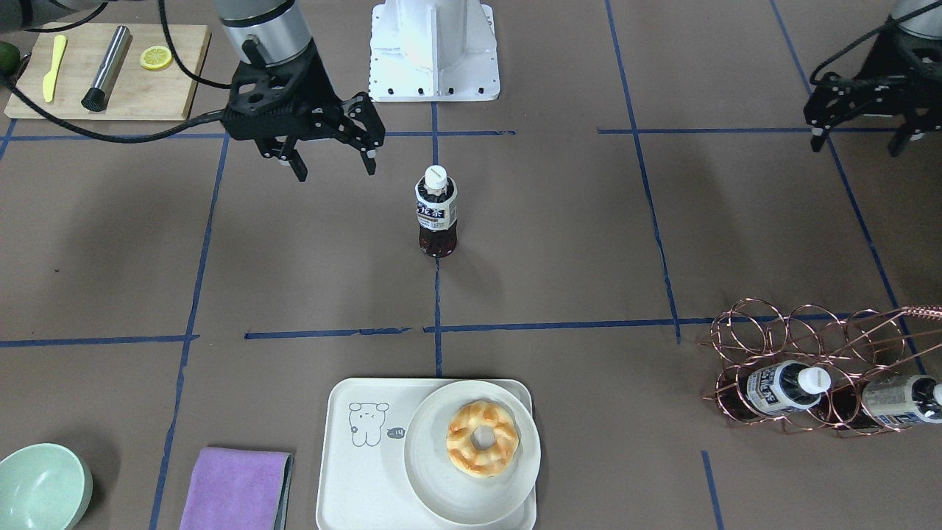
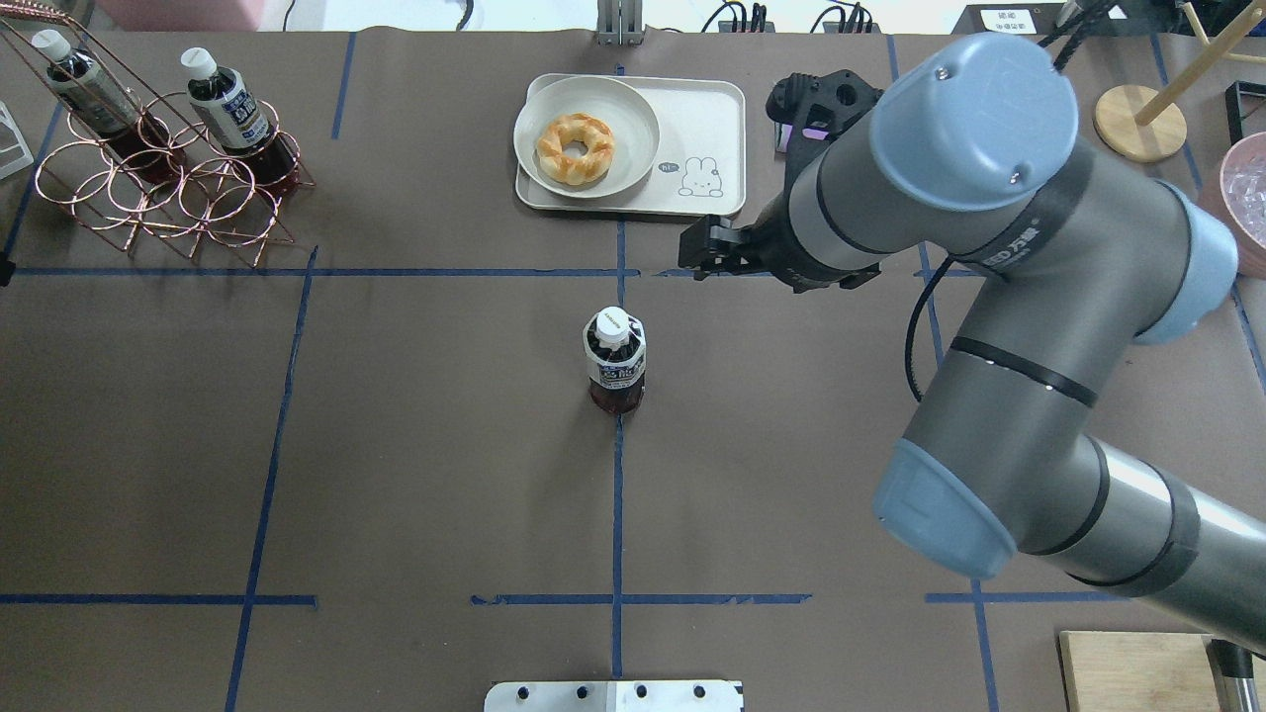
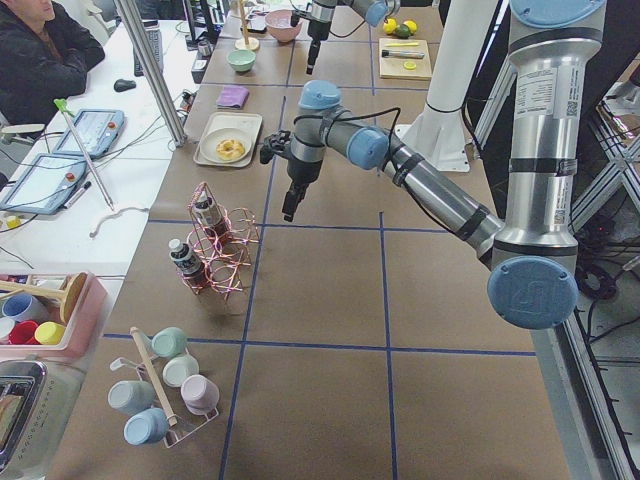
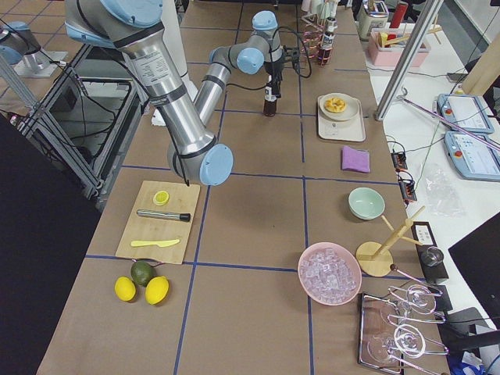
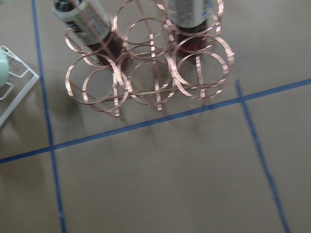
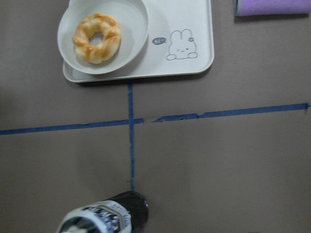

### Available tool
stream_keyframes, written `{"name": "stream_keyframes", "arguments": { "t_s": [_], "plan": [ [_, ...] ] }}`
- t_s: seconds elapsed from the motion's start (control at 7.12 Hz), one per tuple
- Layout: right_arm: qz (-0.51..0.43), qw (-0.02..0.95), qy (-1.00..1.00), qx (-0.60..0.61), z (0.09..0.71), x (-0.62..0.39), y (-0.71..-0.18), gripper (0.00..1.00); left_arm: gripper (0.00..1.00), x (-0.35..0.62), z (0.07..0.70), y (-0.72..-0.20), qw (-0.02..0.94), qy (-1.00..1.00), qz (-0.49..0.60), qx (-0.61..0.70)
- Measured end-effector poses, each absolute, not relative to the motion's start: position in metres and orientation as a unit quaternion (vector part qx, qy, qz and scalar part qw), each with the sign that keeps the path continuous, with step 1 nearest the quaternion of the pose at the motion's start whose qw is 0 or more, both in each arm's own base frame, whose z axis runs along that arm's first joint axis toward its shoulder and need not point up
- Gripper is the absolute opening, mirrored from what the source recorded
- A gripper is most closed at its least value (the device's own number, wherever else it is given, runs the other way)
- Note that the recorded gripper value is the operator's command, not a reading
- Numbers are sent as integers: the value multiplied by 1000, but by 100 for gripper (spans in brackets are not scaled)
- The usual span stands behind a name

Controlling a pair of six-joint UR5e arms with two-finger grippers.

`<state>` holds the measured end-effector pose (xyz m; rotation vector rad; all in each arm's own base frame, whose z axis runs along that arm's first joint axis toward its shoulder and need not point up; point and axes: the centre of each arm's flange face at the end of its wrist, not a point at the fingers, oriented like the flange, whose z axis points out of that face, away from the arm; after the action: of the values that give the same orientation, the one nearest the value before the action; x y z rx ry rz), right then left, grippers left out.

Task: Place tea on tray
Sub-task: 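Retract the left arm while the right gripper reaches toward the tea bottle, then grasp the tea bottle with the right gripper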

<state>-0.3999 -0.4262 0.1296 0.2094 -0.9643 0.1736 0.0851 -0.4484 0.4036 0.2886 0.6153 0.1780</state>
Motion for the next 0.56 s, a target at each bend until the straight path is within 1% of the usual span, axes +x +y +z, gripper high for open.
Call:
{"name": "stream_keyframes", "arguments": {
  "t_s": [0.28,0.56],
  "plan": [
    [86,875,-467,98,97,-443,-417,100,100,23,473,-475,942,291,114,123],
    [78,883,-454,93,83,-479,-408,100,100,-19,510,-482,943,284,125,119]
  ]
}}
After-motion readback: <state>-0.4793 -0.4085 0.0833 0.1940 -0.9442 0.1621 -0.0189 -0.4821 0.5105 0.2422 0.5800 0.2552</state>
